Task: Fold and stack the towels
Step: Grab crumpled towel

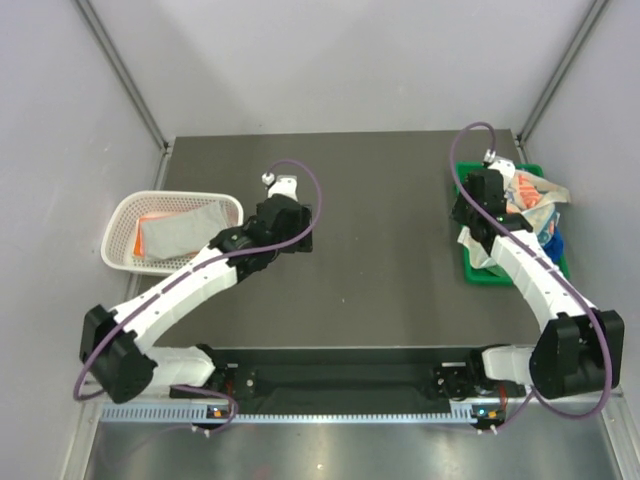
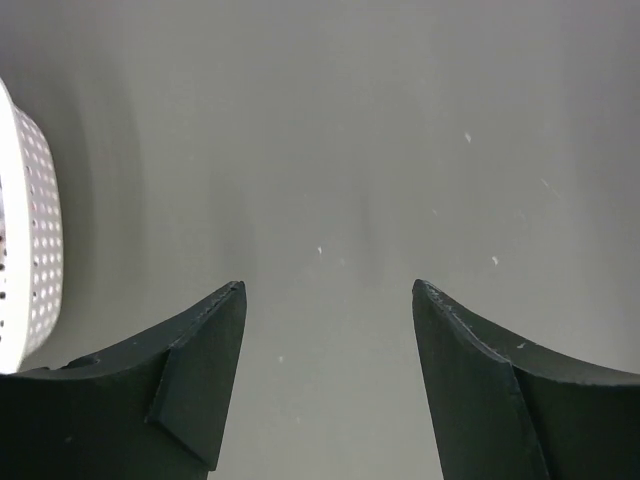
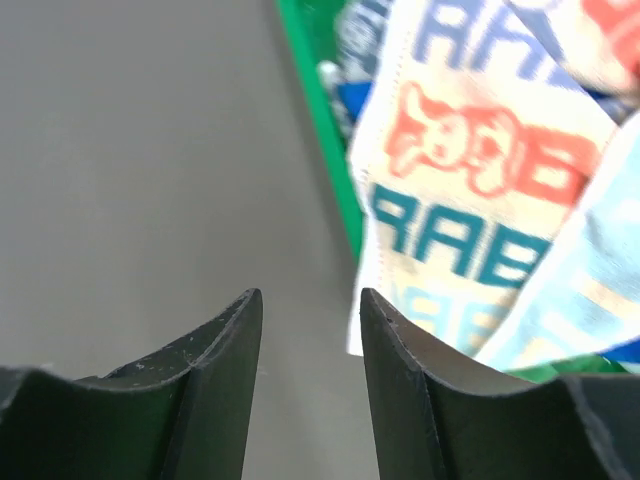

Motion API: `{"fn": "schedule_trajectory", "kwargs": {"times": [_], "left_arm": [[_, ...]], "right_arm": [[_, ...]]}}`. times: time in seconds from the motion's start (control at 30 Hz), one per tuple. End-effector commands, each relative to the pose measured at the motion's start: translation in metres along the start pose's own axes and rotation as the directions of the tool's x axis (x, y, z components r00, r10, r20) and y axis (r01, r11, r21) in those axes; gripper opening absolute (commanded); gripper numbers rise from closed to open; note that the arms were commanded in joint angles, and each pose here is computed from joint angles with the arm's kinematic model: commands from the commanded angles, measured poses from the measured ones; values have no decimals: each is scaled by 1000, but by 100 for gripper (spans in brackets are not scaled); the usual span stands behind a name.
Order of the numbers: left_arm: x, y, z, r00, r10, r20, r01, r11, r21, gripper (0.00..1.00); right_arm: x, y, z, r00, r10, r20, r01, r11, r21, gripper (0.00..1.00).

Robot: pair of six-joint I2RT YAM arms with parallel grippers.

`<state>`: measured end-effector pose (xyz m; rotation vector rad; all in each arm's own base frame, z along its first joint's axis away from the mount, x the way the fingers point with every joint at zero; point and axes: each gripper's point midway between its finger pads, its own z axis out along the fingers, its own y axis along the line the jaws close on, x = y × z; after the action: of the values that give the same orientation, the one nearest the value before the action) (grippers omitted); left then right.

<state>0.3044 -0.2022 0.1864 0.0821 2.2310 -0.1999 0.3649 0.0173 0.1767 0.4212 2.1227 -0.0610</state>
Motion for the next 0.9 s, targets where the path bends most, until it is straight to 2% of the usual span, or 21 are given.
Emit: {"fn": "schedule_trajectory", "kwargs": {"times": [0.0,0.07,0.23,0.4,0.6,0.8,0.87], "left_arm": [[8,-14,-23,999,-23,-23,26,988,149,72],[9,-22,-34,999,-37,-29,42,977,211,71],[29,-22,-41,998,-28,-59,42,966,255,71],[47,-15,-38,996,-23,-83,43,967,251,70],[51,-12,-39,997,4,-81,16,968,251,70],[48,-7,-41,998,5,-64,10,972,236,70],[48,-7,-40,998,5,-63,10,972,233,70]], "right_arm": [[13,-23,7,997,-26,-77,33,995,96,44],[18,-31,12,996,-15,-90,26,993,114,44],[34,-37,24,989,-34,-146,56,987,148,45],[54,-42,39,979,-48,-197,83,981,174,44],[65,-44,47,973,-49,-227,94,977,192,43],[70,-47,46,973,-45,-227,92,976,198,30],[68,-47,44,975,-42,-220,87,977,196,23]]}}
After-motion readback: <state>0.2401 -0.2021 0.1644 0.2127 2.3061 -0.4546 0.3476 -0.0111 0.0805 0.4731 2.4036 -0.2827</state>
